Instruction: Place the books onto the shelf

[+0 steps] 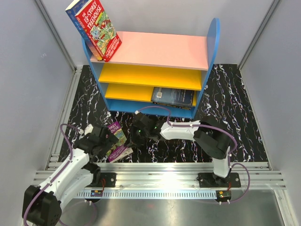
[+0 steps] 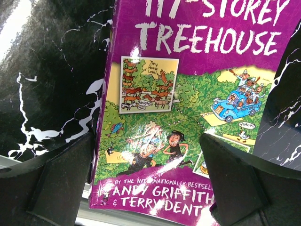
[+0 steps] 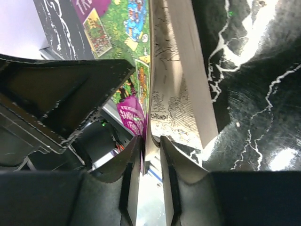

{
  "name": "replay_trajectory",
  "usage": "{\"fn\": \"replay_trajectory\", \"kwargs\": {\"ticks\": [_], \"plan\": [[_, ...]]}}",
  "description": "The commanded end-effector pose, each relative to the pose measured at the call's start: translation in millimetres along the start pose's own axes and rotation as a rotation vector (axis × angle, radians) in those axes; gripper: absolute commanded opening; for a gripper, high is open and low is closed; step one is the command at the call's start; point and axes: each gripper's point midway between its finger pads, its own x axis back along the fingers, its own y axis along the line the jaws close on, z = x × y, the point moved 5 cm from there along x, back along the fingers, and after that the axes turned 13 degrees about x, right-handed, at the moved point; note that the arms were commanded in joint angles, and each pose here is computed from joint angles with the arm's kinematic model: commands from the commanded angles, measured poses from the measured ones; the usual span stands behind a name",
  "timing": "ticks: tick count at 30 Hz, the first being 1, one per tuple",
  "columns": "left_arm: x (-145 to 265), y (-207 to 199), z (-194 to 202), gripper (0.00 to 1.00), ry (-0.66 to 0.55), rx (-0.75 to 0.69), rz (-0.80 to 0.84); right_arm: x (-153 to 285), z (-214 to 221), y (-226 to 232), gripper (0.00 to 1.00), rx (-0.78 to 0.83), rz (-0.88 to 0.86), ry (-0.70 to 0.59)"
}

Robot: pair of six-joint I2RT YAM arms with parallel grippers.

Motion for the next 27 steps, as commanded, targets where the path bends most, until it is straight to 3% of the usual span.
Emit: {"fn": "replay_trajectory", "kwargs": {"ticks": [1,4,5,11,16,21,27], "plan": [[-3.6,-4.3,1.8,0.99,0.014,0.001,0.021,-6.1,-2.0,18.1,0.22,0.023,-0.068,0.012],[-2.2,-6.5,0.8,0.99,0.012,0.000,0.026,-13.8,-0.5,16.0,0.12,0.018,-0.080,0.018],[-1.1,-7.5,0.5,0.99,0.013,-0.002,0.029,-14.5,0.9,14.4,0.00,0.014,-0.080,0.022],[7.7,-16.4,-1.4,0.99,0.020,-0.016,0.071,-7.4,4.2,14.2,0.00,0.021,-0.074,0.019],[33.0,-36.7,-1.8,0.99,0.062,-0.036,0.220,30.3,-6.7,27.0,0.00,0.075,-0.029,-0.024],[47.0,-53.8,9.1,0.99,0.207,0.084,0.511,67.5,-23.2,36.2,0.00,0.086,-0.008,-0.084],[18.5,-38.4,25.2,0.99,0.312,0.288,0.637,110.6,-50.1,58.3,0.00,0.068,-0.057,-0.179]]}}
